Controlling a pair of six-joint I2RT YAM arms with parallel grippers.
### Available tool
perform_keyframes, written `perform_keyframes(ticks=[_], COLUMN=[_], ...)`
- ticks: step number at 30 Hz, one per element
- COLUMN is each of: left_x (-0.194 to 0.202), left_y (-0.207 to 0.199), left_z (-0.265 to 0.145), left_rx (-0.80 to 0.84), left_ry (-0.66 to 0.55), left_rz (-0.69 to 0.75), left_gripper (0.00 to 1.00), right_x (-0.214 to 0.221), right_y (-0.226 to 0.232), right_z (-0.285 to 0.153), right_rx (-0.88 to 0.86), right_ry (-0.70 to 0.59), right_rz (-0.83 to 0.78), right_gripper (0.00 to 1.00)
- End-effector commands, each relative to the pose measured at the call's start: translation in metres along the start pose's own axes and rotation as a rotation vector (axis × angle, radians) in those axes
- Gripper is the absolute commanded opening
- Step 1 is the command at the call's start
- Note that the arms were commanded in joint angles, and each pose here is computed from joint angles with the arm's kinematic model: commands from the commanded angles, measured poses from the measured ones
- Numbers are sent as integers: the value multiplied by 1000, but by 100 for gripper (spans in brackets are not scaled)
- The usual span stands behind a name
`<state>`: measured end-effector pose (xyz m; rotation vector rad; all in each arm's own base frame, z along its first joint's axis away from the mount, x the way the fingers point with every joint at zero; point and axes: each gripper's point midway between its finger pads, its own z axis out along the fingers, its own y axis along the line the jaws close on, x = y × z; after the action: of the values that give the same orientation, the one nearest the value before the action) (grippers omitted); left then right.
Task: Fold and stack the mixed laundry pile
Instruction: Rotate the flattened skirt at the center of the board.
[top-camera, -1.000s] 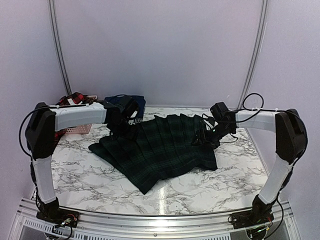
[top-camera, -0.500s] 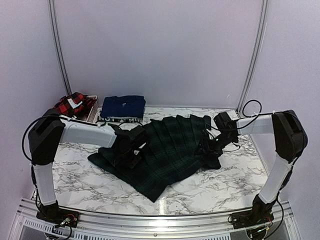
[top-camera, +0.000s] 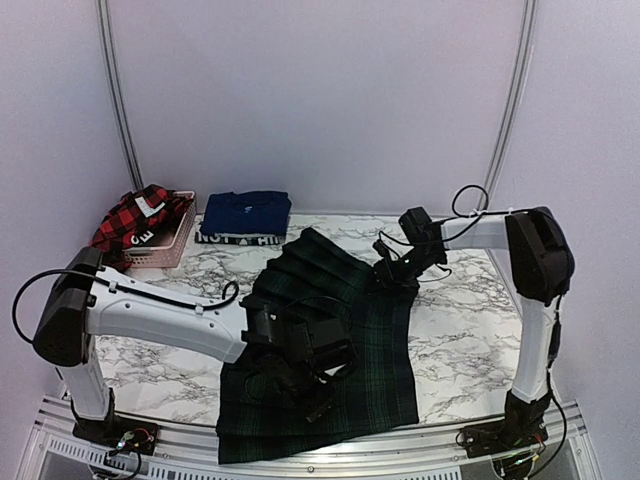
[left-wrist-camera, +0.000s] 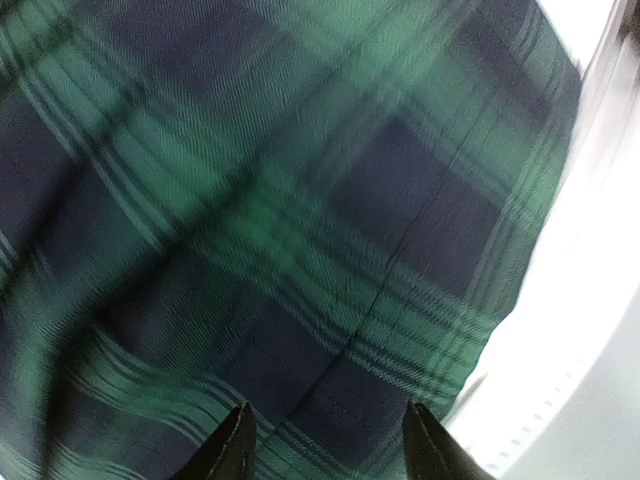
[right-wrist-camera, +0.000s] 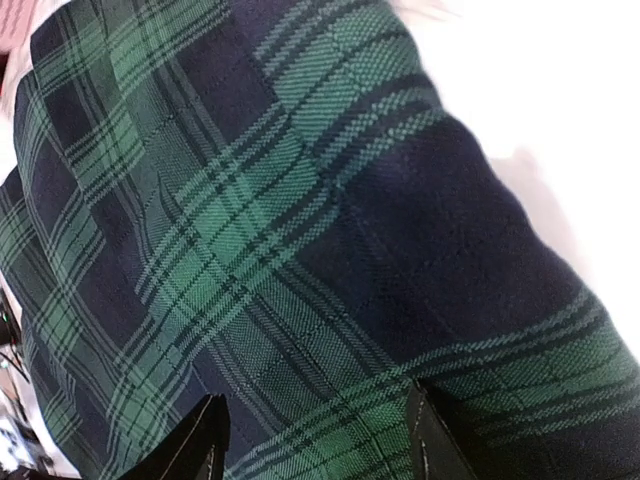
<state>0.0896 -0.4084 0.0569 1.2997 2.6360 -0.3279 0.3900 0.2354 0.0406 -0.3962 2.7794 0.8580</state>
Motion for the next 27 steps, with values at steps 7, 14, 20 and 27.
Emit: perform_keyframes(ticks=[7, 14, 20, 27], left_x=[-12, -65, -114, -146], left_y=[100, 189, 223, 253], left_z=[-72, -114, -103, -98], left_rx=[-54, -83, -74, -38], left_ry=[-212, -384, -385, -404], left_rz=[-318, -402, -395, -435], left_gripper=[57, 70, 75, 77], right_x=[-1, -34, -52, -51], right_y=[37, 36, -30, -56], right_z=[-21, -67, -62, -34], right_rx=[75, 98, 169, 128], right_ry=[7, -134, -104, -21], right_rz=[-120, -204, -179, -193], right_gripper=[61, 66, 67, 70])
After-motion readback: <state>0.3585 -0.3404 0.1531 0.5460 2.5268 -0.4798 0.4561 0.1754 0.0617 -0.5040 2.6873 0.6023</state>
